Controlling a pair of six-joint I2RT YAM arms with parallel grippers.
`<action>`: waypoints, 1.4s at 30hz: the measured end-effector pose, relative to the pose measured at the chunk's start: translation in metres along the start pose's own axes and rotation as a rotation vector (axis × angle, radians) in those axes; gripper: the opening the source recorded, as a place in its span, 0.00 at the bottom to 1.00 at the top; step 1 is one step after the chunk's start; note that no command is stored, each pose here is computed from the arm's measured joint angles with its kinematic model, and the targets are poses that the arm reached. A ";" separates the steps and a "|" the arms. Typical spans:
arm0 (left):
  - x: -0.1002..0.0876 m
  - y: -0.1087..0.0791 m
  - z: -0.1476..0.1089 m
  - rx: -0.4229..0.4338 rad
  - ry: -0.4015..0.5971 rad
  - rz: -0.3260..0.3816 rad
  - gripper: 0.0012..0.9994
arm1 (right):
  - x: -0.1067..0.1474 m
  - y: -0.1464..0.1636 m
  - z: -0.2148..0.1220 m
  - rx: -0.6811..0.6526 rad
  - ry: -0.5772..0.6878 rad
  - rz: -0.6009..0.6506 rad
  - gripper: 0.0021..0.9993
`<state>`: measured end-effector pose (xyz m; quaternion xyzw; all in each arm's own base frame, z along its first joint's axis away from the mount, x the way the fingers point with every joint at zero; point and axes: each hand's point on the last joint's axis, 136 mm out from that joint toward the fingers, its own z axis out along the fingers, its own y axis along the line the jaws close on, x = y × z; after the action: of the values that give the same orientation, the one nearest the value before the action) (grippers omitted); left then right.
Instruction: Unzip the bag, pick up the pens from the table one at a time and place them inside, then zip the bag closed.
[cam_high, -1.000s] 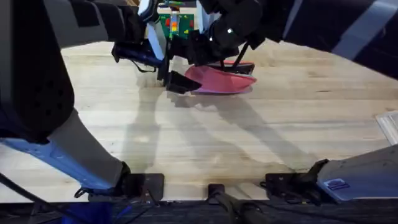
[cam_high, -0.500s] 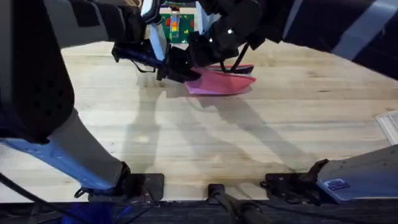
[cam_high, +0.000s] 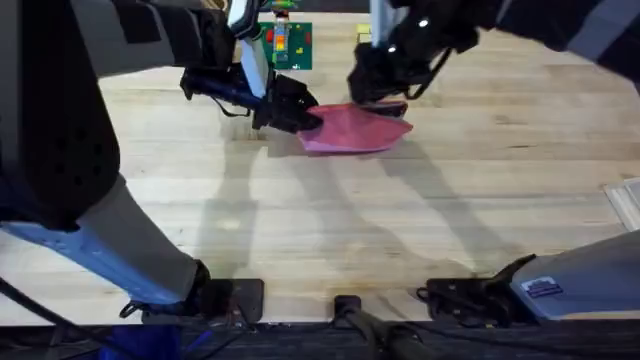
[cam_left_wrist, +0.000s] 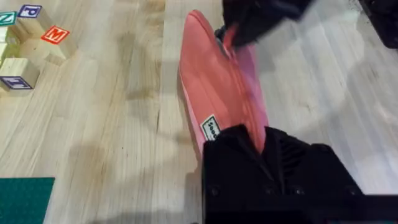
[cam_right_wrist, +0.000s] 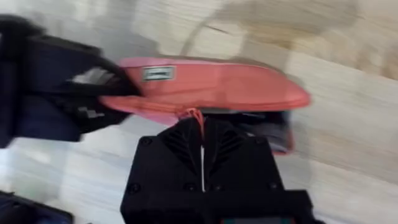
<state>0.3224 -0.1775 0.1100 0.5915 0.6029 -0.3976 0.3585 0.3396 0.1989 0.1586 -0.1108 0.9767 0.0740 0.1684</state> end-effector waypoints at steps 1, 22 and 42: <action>0.000 0.000 0.000 0.000 0.000 0.000 0.04 | 0.001 -0.008 0.000 0.009 0.010 0.004 0.03; 0.002 -0.003 0.008 0.025 -0.004 -0.006 0.04 | 0.021 -0.149 0.026 0.085 0.150 0.283 0.03; 0.003 -0.003 0.009 0.025 0.000 -0.006 0.04 | 0.049 -0.158 0.085 -0.029 0.140 0.464 0.03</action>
<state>0.3191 -0.1842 0.1041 0.5942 0.5996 -0.4063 0.3498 0.3597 0.0524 0.0456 0.1091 0.9841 0.1167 0.0772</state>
